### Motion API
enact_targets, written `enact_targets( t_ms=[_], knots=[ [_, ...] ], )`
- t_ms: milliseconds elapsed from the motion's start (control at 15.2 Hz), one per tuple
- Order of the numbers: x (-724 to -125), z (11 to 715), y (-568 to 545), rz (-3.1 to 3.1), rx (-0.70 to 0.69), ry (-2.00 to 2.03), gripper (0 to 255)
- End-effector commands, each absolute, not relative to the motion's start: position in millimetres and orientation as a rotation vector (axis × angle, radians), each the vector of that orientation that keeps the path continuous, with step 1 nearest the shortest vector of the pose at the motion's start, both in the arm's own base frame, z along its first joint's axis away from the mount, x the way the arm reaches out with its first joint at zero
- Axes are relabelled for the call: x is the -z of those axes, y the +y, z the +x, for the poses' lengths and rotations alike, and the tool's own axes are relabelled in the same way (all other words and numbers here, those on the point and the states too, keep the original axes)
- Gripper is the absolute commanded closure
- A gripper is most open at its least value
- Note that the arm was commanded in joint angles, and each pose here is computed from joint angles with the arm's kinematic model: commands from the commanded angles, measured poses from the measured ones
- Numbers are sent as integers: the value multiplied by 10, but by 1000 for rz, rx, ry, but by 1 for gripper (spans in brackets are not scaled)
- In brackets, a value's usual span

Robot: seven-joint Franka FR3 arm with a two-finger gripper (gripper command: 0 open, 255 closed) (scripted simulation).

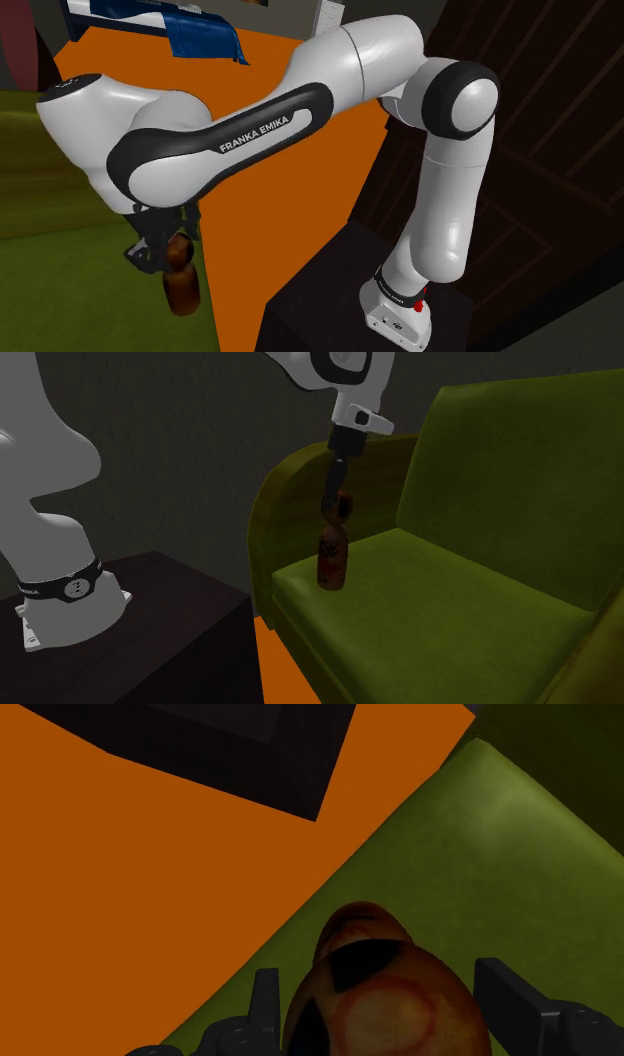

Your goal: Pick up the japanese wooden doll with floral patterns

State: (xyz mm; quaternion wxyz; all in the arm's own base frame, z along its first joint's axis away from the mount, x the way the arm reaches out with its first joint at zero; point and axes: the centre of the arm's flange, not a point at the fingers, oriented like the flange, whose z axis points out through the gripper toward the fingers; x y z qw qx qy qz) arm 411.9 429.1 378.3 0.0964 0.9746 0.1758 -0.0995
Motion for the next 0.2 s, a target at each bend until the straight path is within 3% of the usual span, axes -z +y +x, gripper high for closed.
enact_targets(
  t_ms=[0, 132],
  knots=[
    [-3897, 4115, 4294, 2887, 294, 521, 255],
    [-3905, 4115, 4294, 2887, 294, 521, 255]
  ],
)
